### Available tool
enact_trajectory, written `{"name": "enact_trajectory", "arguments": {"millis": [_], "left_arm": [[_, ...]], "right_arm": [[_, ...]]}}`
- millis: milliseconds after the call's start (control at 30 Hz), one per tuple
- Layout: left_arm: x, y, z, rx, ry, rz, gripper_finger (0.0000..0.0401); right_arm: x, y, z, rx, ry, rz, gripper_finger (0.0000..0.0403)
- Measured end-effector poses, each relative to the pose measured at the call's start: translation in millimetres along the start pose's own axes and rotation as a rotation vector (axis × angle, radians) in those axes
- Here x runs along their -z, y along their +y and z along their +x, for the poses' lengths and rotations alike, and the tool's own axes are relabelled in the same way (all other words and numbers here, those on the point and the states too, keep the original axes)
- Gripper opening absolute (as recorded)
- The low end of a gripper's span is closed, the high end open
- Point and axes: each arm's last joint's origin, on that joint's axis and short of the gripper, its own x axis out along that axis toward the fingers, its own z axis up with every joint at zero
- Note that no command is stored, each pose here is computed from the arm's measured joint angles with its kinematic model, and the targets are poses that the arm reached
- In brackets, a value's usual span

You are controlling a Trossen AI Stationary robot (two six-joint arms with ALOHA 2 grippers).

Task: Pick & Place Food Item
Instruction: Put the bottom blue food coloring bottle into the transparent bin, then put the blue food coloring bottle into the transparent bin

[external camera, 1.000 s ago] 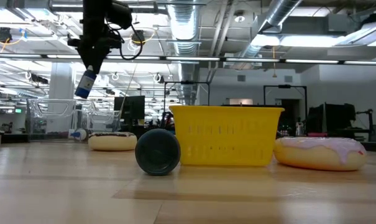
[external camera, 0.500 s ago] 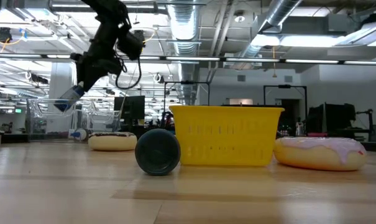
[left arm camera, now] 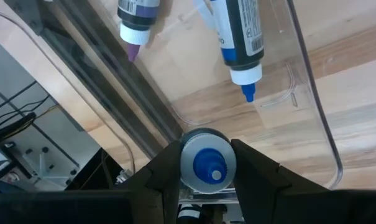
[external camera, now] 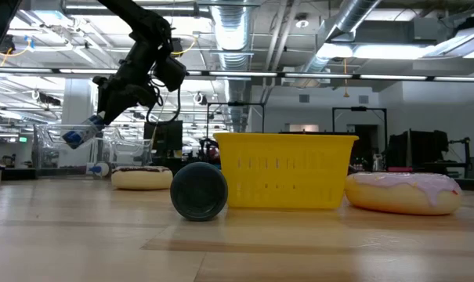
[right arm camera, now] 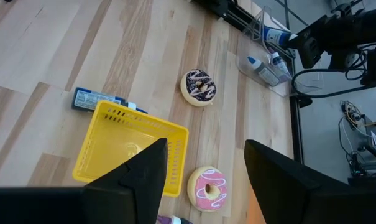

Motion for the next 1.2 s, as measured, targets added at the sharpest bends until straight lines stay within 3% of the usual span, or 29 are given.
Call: {"name": "enact_trajectory", "arguments": {"millis": [67,200,300,467,633,933,1100,1200], "left_arm": [[0,0,0,0.0,0.0,0.004,0.0114],[0,0,0,0.0,0.001,0.006,0.0167],[0,0,0,0.0,0.001,0.024,0.0184],[0,0,0,0.008,0.002,0.051,0.0173],[13,-3,-14,0.145,-0.058,0.139,0.0154],[79,-32,-64,0.393,-0.348,0.383,0.0145],[127,-82,-78,0.476,-0.536,0.656,0.0147],[155,-117,-74,0.528,-0.597,0.752,0.0147]], "right_arm": [[0,0,0,0.0,0.0,0.0,0.0207],[0,0,0,0.0,0.0,0.002,0.0207],[0,0,0,0.0,0.0,0.003,0.0207],[1,0,0,0.0,0.009,0.004,0.0207],[6,0,0,0.004,0.051,0.016,0.0207],[10,1,-2,0.005,0.084,0.048,0.0207],[10,4,-4,-0.001,0.078,0.064,0.0207],[10,7,-6,-0.007,0.072,0.084,0.0207]]}}
